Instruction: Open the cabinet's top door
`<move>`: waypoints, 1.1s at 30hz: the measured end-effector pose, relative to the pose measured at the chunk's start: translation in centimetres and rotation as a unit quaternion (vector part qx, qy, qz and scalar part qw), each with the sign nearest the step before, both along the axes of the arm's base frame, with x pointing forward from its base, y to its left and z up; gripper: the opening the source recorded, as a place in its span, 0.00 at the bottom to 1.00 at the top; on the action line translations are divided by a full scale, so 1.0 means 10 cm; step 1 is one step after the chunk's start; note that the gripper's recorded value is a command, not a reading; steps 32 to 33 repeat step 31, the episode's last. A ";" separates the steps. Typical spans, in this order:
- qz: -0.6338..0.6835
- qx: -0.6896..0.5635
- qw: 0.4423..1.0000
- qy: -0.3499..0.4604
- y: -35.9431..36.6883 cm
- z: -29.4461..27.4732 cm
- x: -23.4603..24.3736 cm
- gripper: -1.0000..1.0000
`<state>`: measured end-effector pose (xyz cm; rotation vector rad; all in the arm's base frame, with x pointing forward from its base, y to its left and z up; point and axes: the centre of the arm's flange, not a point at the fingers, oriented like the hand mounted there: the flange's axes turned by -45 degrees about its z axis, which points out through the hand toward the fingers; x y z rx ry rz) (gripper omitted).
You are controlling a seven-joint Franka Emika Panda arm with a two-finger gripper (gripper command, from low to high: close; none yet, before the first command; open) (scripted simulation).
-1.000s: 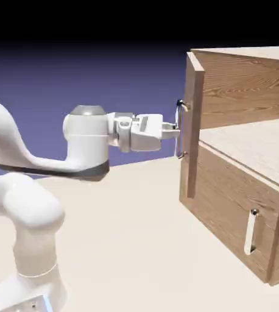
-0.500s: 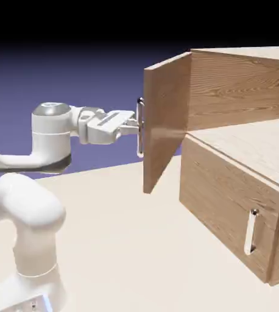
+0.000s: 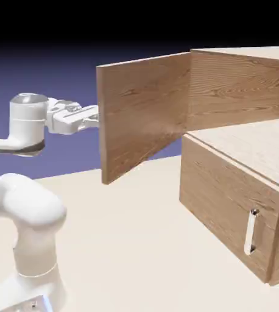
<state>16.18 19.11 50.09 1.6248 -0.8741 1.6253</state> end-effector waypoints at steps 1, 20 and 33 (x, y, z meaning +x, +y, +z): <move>-0.011 0.000 1.000 0.000 0.10 0.00 -0.03 0.00; -0.182 0.000 0.983 0.000 1.82 0.00 -0.19 0.00; -0.261 0.000 0.965 0.000 2.62 0.00 -0.06 0.00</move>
